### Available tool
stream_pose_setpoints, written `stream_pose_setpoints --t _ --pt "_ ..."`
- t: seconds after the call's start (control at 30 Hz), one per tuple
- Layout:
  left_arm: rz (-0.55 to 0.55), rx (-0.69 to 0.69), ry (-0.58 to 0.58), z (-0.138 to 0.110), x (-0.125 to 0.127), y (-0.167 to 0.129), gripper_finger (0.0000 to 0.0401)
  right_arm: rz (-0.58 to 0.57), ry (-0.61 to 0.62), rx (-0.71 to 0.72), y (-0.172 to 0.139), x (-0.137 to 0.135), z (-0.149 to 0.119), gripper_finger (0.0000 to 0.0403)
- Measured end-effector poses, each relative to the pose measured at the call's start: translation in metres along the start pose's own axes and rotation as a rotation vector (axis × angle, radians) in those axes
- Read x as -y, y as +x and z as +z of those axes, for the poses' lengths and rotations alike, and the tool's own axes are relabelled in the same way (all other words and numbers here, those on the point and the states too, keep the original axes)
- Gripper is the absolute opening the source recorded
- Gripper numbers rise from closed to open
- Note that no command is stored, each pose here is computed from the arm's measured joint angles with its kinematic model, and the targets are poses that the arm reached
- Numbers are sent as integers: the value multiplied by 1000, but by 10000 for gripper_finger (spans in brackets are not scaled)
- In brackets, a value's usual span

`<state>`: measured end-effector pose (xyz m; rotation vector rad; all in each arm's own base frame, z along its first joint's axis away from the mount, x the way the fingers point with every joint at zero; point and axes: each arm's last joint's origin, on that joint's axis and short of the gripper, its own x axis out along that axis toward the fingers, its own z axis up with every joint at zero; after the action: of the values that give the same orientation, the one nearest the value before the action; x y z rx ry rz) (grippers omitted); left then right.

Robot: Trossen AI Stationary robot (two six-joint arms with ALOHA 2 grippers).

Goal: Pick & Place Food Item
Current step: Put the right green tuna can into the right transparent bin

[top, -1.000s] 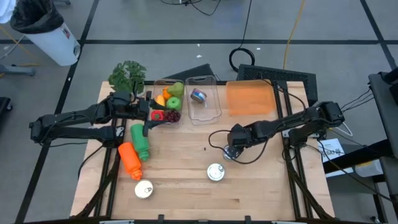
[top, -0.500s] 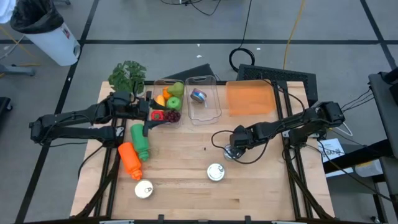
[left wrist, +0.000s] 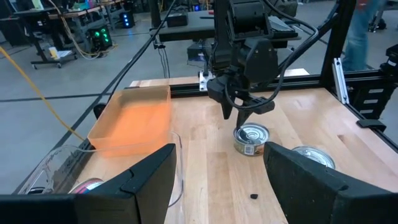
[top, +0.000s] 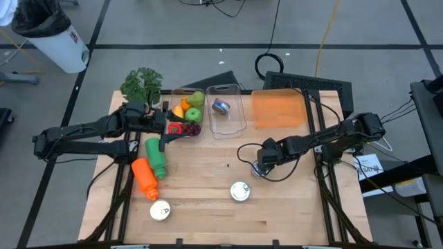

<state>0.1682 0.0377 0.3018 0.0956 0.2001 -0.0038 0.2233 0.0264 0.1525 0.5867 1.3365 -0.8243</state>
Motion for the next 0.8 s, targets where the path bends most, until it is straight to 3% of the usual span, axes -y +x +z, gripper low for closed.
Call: stream_pose_setpoints --t 0.8 --pt "0 0 0 0 0 0 253 -41 26 -19 4 12 7 208"
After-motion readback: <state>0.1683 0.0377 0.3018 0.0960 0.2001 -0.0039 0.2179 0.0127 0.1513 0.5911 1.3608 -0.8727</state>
